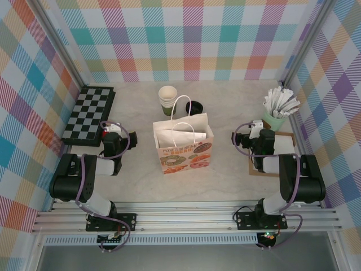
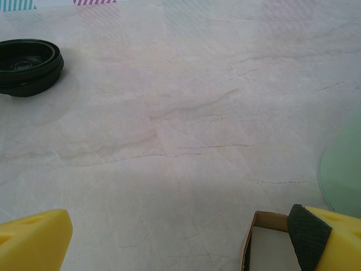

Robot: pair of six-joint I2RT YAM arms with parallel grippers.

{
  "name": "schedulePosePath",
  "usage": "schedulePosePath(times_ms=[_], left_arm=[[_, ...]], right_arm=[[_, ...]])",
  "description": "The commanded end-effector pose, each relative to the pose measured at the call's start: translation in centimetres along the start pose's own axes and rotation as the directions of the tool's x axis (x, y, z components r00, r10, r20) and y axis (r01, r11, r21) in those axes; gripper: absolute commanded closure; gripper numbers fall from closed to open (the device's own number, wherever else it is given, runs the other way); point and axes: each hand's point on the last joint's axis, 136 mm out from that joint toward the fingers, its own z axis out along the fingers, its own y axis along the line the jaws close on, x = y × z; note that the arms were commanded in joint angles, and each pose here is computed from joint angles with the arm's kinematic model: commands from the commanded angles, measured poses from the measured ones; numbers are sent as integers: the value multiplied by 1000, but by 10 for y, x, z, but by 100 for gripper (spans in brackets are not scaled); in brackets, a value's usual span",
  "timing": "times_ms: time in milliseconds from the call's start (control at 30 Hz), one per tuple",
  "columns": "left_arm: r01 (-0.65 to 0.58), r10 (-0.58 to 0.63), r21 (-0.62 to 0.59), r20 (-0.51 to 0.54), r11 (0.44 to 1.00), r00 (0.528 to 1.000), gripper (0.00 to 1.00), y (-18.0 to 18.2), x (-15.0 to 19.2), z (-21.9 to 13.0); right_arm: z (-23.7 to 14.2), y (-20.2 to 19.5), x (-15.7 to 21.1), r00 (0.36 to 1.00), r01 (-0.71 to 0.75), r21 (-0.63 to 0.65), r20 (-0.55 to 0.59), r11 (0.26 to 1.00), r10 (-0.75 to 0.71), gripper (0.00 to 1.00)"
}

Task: Pack the takeout coffee

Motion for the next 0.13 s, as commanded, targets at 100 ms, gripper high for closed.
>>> schedulePosePath(times_ms=[100], left_arm=[[-16, 16, -1, 22, 1000, 1000, 0, -3, -9, 1]], right_arm=[[2, -2, -15, 999, -7, 5, 46, 1000, 6, 0]])
